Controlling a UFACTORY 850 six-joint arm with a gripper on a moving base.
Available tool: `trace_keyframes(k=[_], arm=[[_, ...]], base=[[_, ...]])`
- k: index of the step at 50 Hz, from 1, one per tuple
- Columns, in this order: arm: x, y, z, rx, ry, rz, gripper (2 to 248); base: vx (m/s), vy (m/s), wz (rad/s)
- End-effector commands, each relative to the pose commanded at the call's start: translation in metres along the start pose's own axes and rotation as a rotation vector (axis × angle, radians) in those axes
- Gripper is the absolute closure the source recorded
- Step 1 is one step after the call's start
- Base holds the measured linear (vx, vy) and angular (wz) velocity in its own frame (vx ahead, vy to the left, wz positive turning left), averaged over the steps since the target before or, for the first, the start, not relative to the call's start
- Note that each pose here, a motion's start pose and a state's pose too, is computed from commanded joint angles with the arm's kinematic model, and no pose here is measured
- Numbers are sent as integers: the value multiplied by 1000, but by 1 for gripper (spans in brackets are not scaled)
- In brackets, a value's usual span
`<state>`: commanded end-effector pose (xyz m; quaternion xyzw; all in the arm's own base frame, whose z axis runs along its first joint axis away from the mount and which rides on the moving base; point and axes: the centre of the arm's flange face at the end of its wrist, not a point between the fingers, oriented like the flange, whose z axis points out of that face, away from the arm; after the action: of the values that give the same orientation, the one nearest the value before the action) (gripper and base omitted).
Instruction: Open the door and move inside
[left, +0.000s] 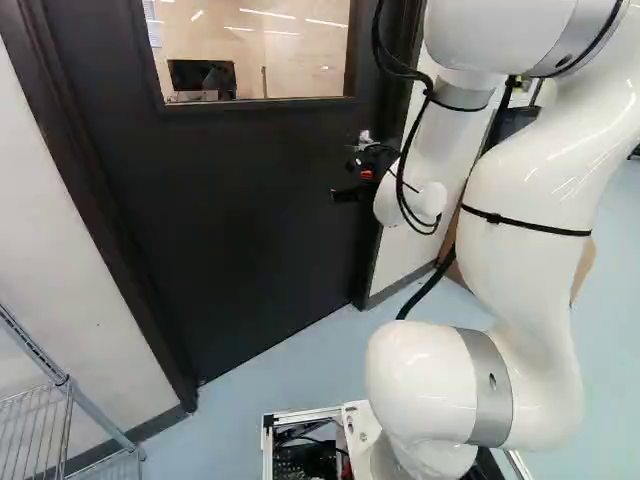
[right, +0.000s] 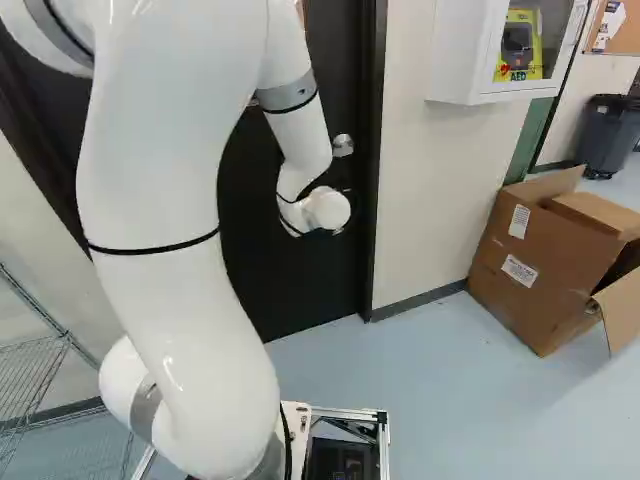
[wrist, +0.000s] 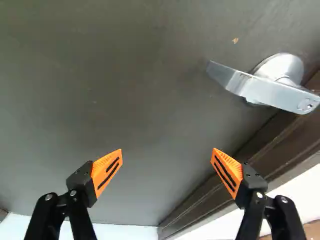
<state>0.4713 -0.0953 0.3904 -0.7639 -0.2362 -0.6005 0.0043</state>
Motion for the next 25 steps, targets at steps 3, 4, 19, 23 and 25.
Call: trace_keyframes(k=[3, 4, 19, 23, 25], arm=[[2, 1, -3, -6, 4, -2, 3], [3, 2, -4, -8, 5, -3, 3], [16, 10, -17, -37, 25, -18, 3], [19, 12, -19, -43, 32, -23, 3], [21, 13, -20, -46, 35, -25, 3]], base=[[0, 0, 0], [0, 0, 0], [0, 0, 0], [0, 0, 0], [0, 0, 0]])
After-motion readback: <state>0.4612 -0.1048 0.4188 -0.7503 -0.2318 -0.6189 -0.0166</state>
